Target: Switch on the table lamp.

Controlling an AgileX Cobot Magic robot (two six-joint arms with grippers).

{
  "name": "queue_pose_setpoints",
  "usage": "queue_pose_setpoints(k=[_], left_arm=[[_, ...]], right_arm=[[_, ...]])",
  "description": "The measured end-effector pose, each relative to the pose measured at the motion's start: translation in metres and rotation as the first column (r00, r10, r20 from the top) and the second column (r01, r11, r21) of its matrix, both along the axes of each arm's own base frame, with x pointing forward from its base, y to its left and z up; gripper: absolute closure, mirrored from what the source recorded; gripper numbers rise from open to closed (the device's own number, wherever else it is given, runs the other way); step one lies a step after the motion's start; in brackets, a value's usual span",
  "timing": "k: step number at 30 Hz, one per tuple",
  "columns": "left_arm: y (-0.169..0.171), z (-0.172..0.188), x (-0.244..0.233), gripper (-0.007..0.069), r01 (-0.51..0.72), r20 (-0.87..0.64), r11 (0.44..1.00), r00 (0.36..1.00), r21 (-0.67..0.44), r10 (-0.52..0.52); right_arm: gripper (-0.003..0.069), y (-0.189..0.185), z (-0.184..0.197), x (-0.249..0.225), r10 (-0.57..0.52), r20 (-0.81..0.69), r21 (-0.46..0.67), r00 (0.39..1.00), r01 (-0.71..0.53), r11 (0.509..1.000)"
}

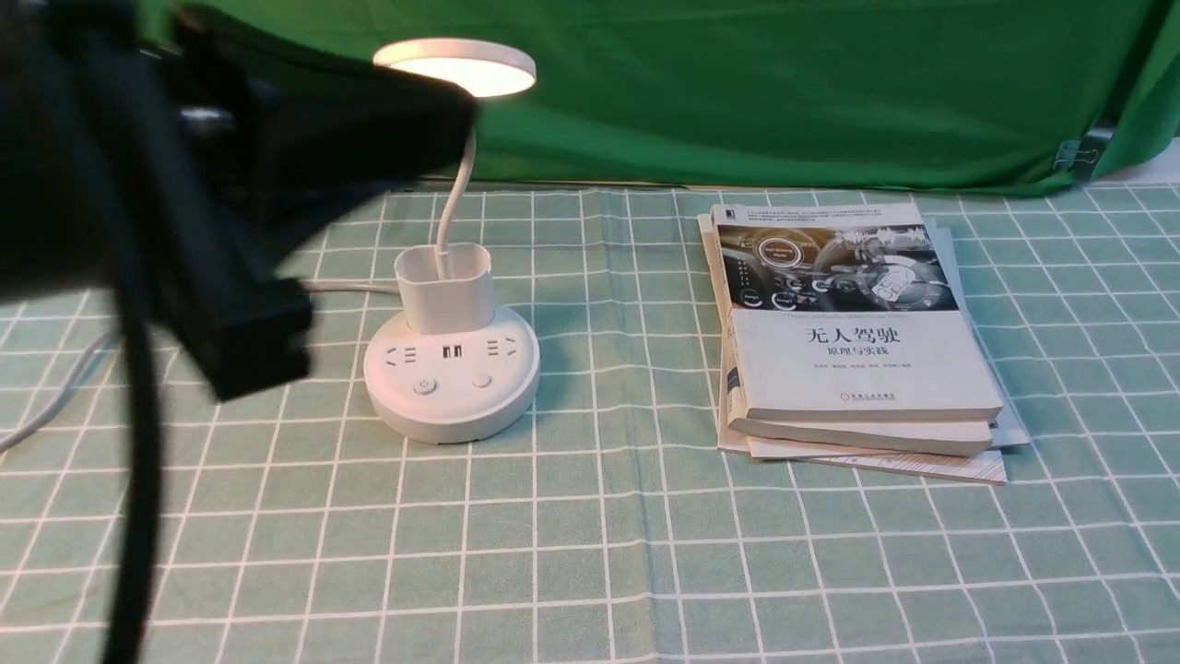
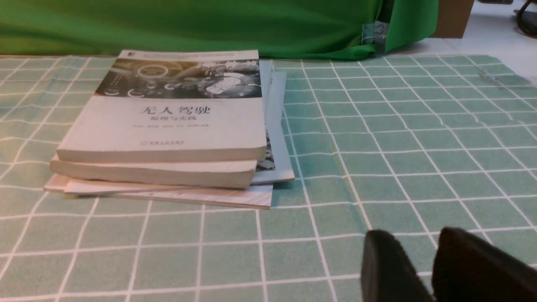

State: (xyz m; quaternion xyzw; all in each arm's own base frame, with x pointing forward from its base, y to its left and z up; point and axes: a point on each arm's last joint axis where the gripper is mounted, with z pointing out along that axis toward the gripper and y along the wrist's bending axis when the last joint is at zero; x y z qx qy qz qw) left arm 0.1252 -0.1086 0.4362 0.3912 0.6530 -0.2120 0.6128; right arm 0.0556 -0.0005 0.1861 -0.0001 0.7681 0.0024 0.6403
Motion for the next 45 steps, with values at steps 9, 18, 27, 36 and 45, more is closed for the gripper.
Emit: queue_pose_setpoints(k=[9,18,27,36,45], left_arm=[[0.023,0.01,-0.021,0.0624,-0.083,0.198,0.989,0.978,0.118,0.059],[0.052,-0.019,-0.018,0.0624,-0.33,0.211,0.888,0.939,0.321,0.273],[0.089,-0.107,-0.04,0.0624,-0.602,0.052,0.797,0.796,-0.034,0.603],[0.102,-0.196,-0.068,0.0622,-0.583,0.2,0.672,0.668,-0.457,0.716],[0.105,-0.244,-0.069,0.0604,-0.767,-0.258,0.593,0.641,-0.246,0.723]], right_arm=[[0.0419,0.0,0.0,0.0,0.0,0.001,0.0,1.0,0.0,1.0],[0.0419,0.0,0.0,0.0,0.0,0.0,0.0,1.0,0.0,1.0],[0.042,0.0,0.0,0.0,0.0,0.0,0.0,1.0,0.0,1.0],[0.042,0.0,0.0,0.0,0.0,0.003,0.0,1.0,0.0,1.0],[0.042,0.0,0.001,0.0,0.001,0.011,0.0,1.0,-0.001,1.0]])
